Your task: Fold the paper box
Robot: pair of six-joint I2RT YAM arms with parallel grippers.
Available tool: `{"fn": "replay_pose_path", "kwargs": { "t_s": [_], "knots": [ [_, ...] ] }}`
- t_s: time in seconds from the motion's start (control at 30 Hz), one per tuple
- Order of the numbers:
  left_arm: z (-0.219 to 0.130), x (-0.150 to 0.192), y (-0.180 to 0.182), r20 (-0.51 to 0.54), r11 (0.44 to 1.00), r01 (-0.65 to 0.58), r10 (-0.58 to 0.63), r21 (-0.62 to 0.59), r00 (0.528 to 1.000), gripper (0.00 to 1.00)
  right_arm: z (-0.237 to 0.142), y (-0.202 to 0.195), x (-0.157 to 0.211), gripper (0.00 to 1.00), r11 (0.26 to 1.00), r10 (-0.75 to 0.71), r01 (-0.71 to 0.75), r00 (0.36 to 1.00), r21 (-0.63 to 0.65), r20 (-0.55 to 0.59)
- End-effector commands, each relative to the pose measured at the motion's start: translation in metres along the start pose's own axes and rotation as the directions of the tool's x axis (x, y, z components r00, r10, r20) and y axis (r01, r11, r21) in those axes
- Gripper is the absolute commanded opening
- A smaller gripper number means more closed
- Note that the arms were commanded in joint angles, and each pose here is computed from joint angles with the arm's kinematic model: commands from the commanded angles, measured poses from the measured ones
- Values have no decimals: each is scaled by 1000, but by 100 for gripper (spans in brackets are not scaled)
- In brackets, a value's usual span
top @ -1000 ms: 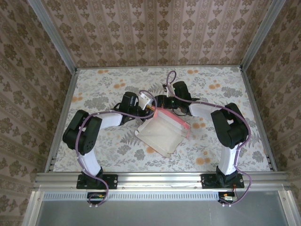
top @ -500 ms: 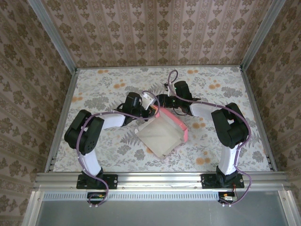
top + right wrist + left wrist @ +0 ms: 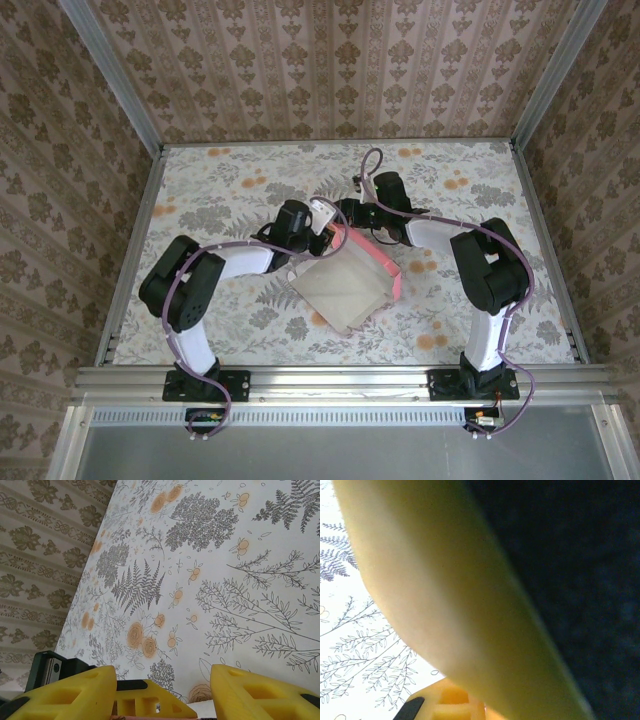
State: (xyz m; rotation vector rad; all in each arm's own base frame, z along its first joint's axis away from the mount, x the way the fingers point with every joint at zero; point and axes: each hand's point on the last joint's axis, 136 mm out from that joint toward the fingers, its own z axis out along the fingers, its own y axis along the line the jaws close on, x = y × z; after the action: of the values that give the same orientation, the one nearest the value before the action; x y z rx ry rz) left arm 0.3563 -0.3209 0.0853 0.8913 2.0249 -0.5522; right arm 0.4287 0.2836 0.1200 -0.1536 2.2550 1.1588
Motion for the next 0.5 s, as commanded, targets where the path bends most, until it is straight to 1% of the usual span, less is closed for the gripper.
{"fn": "replay_pose_path", "kwargs": {
  "t_s": [0.0,0.07,0.17,0.3,0.4,0.47],
  "knots": [
    [-1,-9,18,26,993,-29,32,-114,999,1,8,-27,56,55,994,90,-79,985,81,-148],
    [-5,-9,19,34,992,-17,21,-125,999,1,5,-23,49,56,993,107,-98,985,73,-138],
    [-13,-8,24,47,987,3,5,-161,999,2,-7,-9,29,62,991,132,-130,986,33,-101],
    [-23,0,31,34,977,21,-14,-212,999,2,-30,11,0,69,989,147,-148,987,-12,-58],
    [-30,8,37,31,966,41,-34,-257,999,3,-45,14,-14,70,985,173,-173,984,-14,-35],
    [-34,12,41,29,957,53,-46,-285,999,4,-55,16,-21,72,979,197,-197,980,-53,-16]
  ]
}}
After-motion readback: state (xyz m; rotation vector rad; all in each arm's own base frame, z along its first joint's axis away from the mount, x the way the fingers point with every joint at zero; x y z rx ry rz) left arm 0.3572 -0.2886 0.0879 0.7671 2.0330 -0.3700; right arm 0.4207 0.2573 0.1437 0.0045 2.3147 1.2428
